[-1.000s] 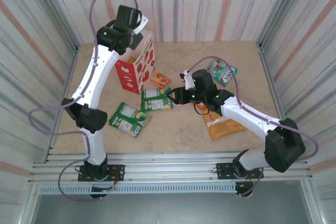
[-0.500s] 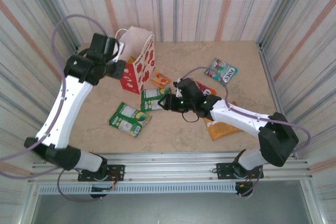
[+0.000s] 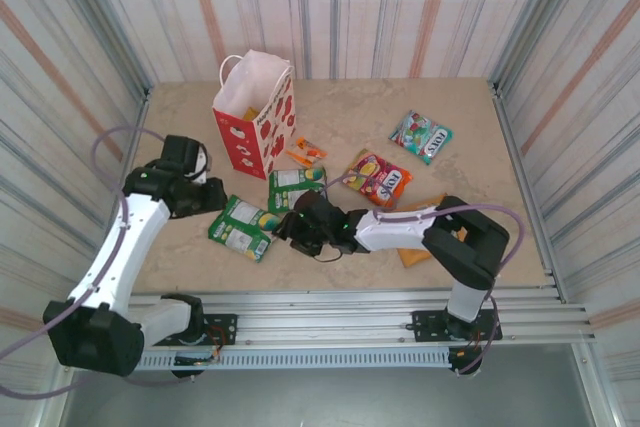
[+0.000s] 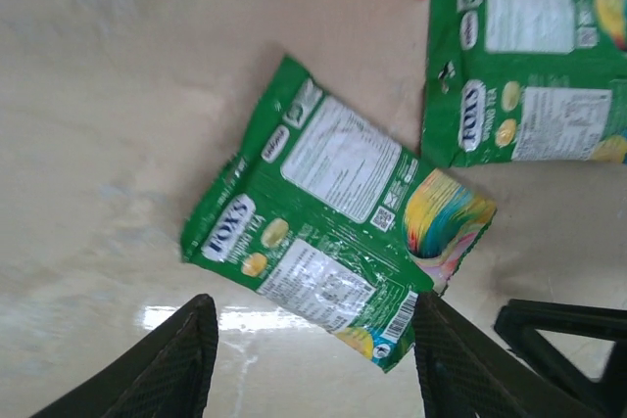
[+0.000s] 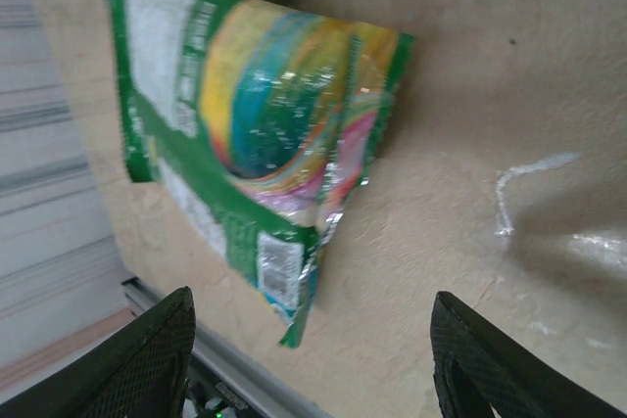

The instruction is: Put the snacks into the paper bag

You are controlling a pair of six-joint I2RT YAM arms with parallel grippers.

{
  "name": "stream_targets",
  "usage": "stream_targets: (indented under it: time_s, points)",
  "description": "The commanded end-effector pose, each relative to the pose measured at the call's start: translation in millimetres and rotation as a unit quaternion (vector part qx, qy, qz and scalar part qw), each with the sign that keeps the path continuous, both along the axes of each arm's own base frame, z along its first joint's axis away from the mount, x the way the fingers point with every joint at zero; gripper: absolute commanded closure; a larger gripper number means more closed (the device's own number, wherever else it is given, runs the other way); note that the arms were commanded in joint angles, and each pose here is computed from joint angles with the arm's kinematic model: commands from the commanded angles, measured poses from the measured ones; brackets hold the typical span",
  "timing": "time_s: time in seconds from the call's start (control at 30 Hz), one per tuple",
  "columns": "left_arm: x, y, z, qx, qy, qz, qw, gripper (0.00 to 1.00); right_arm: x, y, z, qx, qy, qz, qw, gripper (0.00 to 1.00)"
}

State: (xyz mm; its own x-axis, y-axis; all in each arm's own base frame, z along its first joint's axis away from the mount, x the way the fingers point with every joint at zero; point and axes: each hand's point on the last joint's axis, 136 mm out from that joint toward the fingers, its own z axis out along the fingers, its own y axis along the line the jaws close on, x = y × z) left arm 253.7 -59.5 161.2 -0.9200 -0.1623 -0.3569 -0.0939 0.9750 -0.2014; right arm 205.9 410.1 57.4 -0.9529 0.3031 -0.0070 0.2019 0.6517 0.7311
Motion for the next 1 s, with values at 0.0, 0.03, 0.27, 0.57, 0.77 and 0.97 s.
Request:
stream_targets:
  time_s: [0.0, 0.03, 0.27, 0.57, 0.77, 0.97]
  points:
    - [15.1, -9.8, -20.4, -0.049, 0.005, 0.044, 0.998, 0.44, 4.1, 19.9, 4.4, 0.027, 0.012, -0.030, 0.999, 0.35]
    - [16.3, -9.0, -28.9, -0.047, 0.013, 0.048, 0.998, 0.44, 2.4, 21.2, 0.4, 0.024, 0.015, -0.031, 0.999, 0.35]
    - [35.3, -0.6, -68.0, -0.098, 0.049, 0.076, 0.991, 0.45, 9.5, 26.9, -14.0, 0.023, 0.011, -0.051, 0.998, 0.37]
    - [45.7, 5.6, -97.4, -0.127, 0.089, 0.094, 0.983, 0.47, 15.8, 36.7, -29.1, 0.031, 0.028, -0.072, 0.997, 0.39]
    - [43.6, 4.2, -114.1, -0.129, 0.119, 0.096, 0.980, 0.50, 20.8, 43.3, -33.7, 0.034, 0.027, -0.072, 0.996, 0.40]
    - [35.3, -0.4, -130.9, -0.138, 0.156, 0.096, 0.973, 0.58, 32.7, 50.7, -35.4, 0.042, 0.018, -0.073, 0.996, 0.44]
